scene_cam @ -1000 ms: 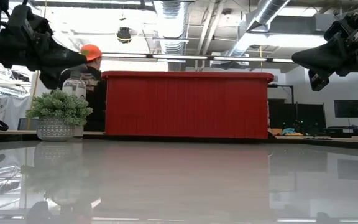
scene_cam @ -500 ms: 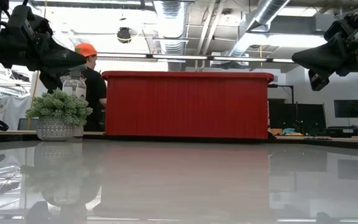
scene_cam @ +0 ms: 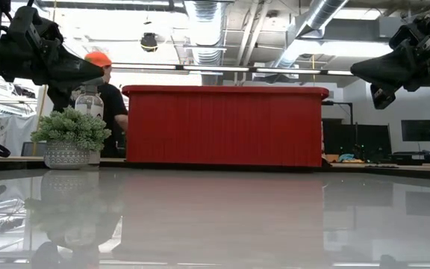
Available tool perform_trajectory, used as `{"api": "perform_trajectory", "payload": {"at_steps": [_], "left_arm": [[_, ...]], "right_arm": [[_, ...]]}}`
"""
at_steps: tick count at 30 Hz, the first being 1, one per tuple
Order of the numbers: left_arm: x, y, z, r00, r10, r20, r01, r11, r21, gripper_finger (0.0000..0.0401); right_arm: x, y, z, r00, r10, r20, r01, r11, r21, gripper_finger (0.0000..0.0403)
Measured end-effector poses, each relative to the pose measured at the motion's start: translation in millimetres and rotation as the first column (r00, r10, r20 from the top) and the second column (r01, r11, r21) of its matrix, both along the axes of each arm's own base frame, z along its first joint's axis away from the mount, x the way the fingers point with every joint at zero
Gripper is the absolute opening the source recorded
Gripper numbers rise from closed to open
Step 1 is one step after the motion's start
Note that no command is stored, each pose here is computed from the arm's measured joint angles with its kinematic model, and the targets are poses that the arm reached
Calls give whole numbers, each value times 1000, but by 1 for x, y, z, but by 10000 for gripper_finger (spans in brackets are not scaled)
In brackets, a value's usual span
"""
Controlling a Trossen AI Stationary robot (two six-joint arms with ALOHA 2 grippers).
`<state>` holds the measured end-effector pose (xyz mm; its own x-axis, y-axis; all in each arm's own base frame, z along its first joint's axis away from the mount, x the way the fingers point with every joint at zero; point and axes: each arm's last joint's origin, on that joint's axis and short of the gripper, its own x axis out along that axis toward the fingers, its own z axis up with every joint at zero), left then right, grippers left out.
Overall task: Fold Laundry from Bin
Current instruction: Return to Home Position
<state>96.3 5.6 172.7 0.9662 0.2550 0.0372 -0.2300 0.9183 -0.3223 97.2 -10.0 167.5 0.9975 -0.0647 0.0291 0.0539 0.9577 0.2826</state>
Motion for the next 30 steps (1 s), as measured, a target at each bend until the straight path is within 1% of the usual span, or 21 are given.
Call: {"api": "perform_trajectory", "payload": {"at_steps": [30], "left_arm": [[-1, 0, 1, 1000, 1, 9, -1, 1000, -1, 0]], "right_arm": [[0, 0, 0, 1000, 1, 0, -1, 1000, 0, 49]]}}
